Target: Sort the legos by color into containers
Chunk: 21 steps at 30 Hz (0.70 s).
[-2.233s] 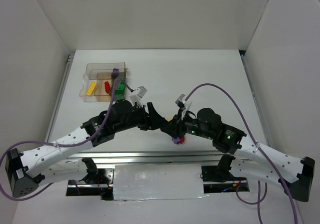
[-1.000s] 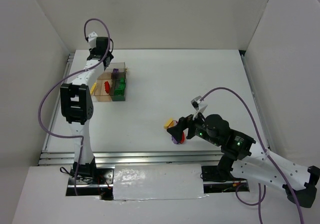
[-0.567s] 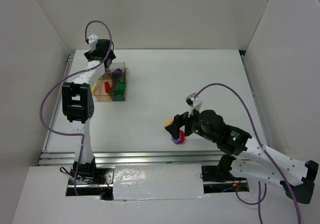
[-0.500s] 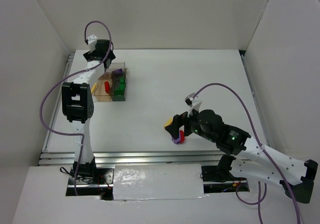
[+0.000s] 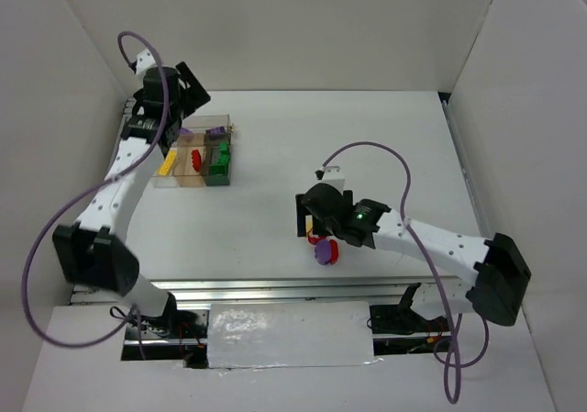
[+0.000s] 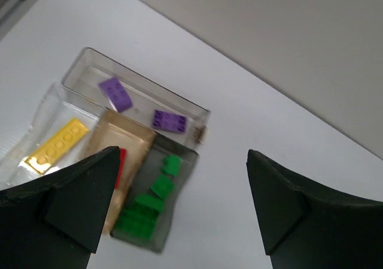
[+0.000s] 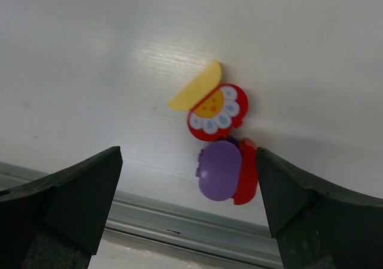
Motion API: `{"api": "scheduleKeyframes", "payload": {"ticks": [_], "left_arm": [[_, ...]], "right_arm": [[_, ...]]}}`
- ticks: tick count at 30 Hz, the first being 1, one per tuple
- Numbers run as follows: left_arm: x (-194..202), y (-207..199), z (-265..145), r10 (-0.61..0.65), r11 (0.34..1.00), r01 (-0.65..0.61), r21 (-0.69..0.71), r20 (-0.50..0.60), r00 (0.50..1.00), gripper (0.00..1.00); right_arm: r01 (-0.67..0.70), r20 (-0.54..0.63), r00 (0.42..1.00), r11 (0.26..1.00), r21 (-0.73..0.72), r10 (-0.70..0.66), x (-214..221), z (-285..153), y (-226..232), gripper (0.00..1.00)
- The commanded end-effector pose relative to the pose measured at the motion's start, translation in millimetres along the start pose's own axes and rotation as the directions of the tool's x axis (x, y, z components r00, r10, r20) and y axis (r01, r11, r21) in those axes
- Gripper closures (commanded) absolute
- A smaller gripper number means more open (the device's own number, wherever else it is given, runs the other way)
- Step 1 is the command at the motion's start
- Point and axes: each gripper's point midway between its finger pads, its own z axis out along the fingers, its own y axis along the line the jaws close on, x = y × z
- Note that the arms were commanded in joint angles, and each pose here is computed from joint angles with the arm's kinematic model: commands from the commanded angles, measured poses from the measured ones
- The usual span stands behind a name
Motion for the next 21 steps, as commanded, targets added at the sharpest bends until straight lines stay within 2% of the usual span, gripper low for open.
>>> {"api": "scheduleKeyframes", "payload": {"ticks": [1,3,4,7,10,14,19,21], "left_arm": [[46.0,-20.7,-72.4,0.058,0.986,-0.037,0.161,-0.126,0.990,0.00],[81.8,-32.2,-101.3,0.112,0.969,-0.070,0.237,-0.171,0.979,0.00],[103.2,-22.4,-115.2,0.145,0.962,-0.091,0.256,-0.199,0.969,0.01],[156.6,-21.5,-152.1,0.247,0.928,-0.144,0.344,-0.277,0.929,0.00],[190.1,-10.4,-174.2,0.309,0.906,-0.169,0.388,-0.331,0.892,0.01],[208.1,7.7,-187.7,0.328,0.901,-0.173,0.399,-0.362,0.873,0.01],[206.2,18.1,-196.6,0.329,0.897,-0.175,0.405,-0.351,0.877,0.01],[206.2,20.0,-198.4,0.334,0.896,-0.180,0.406,-0.349,0.876,0.01]], "right_arm": [[-0.021,-0.082,0.996,0.985,0.171,0.036,22.0,13.2,-29.2,0.00],[-0.019,-0.105,0.994,0.979,0.202,0.041,32.2,20.6,-36.7,0.00],[-0.021,-0.118,0.992,0.975,0.221,0.048,38.1,23.7,-44.9,0.00],[-0.018,-0.167,0.985,0.989,0.147,0.042,56.1,26.4,-40.4,0.00],[-0.016,-0.202,0.979,0.994,0.108,0.038,73.0,33.0,-38.2,0.00],[-0.015,-0.266,0.963,0.994,0.111,0.045,93.3,40.3,-39.7,0.01],[-0.018,-0.322,0.944,0.989,0.149,0.066,112.5,44.0,-47.1,0.05],[-0.023,-0.331,0.941,0.990,0.142,0.069,117.6,45.9,-47.1,0.16]]}}
